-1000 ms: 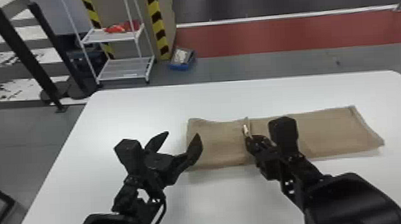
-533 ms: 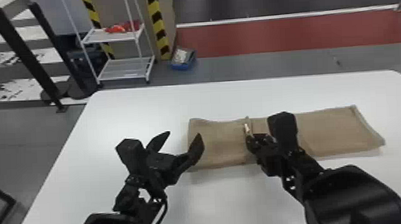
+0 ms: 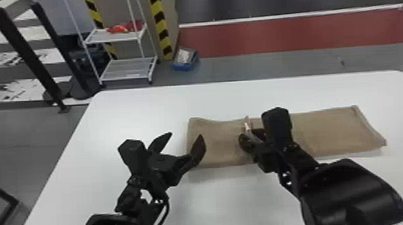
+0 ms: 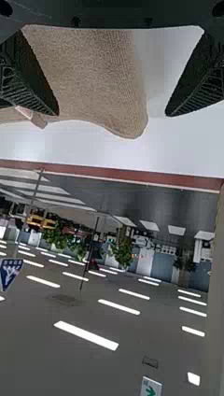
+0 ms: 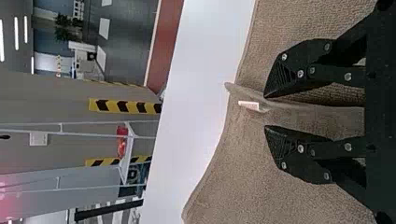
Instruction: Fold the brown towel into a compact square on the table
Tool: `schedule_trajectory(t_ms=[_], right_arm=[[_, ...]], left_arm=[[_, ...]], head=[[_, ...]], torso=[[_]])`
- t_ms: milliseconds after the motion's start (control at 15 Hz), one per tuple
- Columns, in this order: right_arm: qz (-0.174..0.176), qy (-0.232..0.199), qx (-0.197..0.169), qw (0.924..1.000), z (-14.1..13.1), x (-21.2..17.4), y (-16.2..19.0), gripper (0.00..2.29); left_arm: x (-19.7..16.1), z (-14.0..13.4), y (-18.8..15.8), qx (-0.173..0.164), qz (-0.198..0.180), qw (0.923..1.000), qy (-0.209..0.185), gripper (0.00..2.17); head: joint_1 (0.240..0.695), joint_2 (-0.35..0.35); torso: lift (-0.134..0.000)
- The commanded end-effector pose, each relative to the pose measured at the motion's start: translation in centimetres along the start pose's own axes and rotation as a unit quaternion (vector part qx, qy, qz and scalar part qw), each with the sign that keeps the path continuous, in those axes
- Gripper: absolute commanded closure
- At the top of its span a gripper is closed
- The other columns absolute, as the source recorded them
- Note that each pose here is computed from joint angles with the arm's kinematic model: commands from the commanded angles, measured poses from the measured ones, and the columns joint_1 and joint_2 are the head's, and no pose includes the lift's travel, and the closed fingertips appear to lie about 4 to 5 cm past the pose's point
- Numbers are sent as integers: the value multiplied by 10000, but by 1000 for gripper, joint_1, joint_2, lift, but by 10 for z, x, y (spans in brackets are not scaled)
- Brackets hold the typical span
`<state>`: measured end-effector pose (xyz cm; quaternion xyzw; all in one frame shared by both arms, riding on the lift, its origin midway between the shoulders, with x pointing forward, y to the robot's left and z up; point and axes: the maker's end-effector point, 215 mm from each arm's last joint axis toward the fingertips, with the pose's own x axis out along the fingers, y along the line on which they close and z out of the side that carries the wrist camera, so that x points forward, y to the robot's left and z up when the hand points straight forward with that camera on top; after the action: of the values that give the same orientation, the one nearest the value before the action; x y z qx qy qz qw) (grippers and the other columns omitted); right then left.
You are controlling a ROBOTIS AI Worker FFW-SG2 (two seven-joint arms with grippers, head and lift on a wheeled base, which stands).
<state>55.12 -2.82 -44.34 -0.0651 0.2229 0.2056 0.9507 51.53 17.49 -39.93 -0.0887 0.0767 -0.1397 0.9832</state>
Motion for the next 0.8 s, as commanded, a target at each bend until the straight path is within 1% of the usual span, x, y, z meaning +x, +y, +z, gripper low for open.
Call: schedule_trajectory(t_ms=[0, 133, 667, 733], right_arm=[[-2, -1, -19, 10000, 2, 1, 0, 765], [-2, 61, -18, 10000, -4, 2, 0, 761], [-120, 166, -4, 9998, -9, 11, -16, 768], [-116, 167, -10, 9998, -9, 11, -15, 971]], left_arm=[[0, 0, 1, -4, 10, 10000, 4, 29], [-1, -1, 2, 9, 11, 10000, 16, 29], [0, -7, 1, 3, -5, 10000, 66, 29], [0, -7, 2, 11, -5, 10000, 68, 29]], head=[[695, 149], [695, 151], [695, 141], [695, 140]], torso=[[-123], [-123], [-123], [-123]])
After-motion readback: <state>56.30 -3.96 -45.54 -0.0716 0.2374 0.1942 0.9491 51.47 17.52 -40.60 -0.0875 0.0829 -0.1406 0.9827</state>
